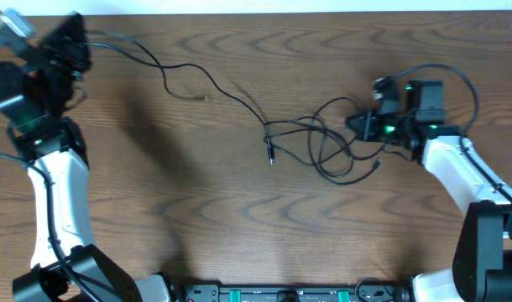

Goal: Untangle cables

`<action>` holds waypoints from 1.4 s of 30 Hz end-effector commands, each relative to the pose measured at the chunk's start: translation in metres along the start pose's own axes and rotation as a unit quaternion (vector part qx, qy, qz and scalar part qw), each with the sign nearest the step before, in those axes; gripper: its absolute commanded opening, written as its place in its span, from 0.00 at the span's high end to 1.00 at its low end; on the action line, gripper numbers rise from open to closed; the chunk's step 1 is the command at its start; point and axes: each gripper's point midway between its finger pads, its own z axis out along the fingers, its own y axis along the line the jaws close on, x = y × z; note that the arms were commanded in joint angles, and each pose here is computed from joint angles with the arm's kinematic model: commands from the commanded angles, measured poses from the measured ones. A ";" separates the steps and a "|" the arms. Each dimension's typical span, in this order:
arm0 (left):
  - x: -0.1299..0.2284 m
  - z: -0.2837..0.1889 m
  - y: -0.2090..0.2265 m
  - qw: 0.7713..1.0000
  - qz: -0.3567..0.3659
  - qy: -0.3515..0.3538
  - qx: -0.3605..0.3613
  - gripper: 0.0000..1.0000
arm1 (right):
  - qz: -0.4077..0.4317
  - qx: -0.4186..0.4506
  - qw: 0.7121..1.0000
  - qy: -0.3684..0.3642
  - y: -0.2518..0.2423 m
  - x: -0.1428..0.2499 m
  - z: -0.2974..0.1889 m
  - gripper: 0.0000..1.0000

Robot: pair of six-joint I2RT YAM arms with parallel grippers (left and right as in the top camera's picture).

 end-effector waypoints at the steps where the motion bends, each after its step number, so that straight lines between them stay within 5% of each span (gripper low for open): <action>1: 0.027 0.008 -0.010 0.994 0.102 0.044 -0.003 0.93 | -0.046 -0.035 0.998 0.023 0.031 0.011 0.009 0.99; 13: -0.014 0.005 0.025 0.977 0.147 -0.060 -0.143 0.93 | -0.066 -0.032 0.989 0.126 0.037 0.066 0.011 0.99; 24: -0.061 -0.049 0.101 0.949 0.105 -0.122 -0.272 0.93 | -0.060 0.000 0.989 0.138 0.026 0.072 0.010 0.99; 36: -0.062 -0.121 0.179 0.916 0.030 -0.102 -0.387 0.93 | -0.055 0.016 0.989 0.133 0.019 0.069 0.009 0.99; 42: -0.061 -0.123 0.182 0.906 0.115 -0.063 -0.403 0.92 | -0.049 0.015 0.991 0.121 0.020 0.063 0.011 0.99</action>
